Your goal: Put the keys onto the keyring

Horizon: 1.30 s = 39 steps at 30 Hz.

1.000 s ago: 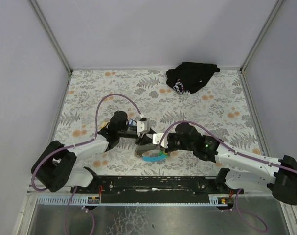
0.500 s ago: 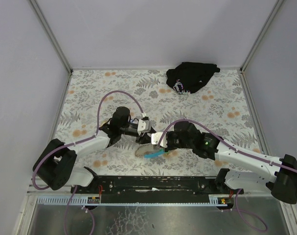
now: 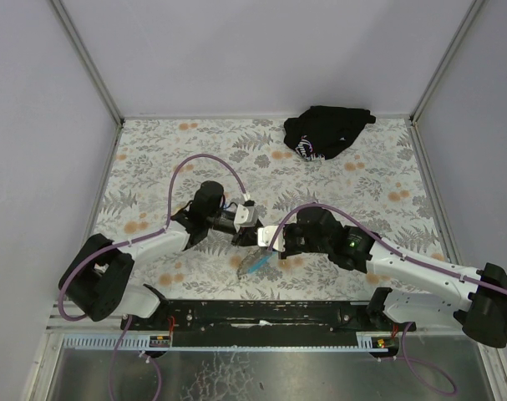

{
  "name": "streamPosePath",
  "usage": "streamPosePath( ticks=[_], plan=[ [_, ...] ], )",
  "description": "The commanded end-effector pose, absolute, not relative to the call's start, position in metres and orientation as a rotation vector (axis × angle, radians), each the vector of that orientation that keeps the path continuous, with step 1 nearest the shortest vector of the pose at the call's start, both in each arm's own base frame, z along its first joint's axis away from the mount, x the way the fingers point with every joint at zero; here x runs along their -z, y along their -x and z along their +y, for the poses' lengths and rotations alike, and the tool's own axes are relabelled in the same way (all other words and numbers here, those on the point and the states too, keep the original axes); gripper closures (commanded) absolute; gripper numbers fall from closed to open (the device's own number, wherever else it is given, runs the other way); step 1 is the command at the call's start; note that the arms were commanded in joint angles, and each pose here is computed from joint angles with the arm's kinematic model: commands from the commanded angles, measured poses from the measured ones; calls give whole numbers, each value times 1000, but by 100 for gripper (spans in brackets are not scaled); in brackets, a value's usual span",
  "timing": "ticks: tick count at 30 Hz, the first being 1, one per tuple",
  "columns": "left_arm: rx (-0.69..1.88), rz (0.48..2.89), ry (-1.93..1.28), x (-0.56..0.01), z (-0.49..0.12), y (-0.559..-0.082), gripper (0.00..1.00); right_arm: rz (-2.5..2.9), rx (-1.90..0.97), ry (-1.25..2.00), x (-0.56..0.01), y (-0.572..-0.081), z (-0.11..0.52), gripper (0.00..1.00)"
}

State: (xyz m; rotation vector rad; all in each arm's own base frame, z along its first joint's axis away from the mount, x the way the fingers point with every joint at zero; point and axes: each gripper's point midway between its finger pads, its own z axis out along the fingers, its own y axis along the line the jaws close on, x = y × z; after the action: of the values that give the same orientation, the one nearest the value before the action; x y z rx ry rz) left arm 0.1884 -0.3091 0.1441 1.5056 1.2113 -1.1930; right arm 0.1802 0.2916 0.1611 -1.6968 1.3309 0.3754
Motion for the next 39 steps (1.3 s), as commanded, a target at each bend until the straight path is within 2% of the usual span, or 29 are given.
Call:
streamPosePath(
  ticks=[1,16,29,39],
  plan=[
    [1215,1206,-1511,-146,-310,-189,73,1214,-355,1592,-204,-191,306,100],
    [1182,1286,-1487,-138,-307,-196,99,1291,-329,1554,-192,-189,288,100],
    [1126,1398,-1371,-137,-305,-216,100,1398,-321,1566,-163,-187,278,100],
    [1110,1496,-1088,-148,-307,-241,100,1519,-312,1508,-137,-193,275,100]
  ],
)
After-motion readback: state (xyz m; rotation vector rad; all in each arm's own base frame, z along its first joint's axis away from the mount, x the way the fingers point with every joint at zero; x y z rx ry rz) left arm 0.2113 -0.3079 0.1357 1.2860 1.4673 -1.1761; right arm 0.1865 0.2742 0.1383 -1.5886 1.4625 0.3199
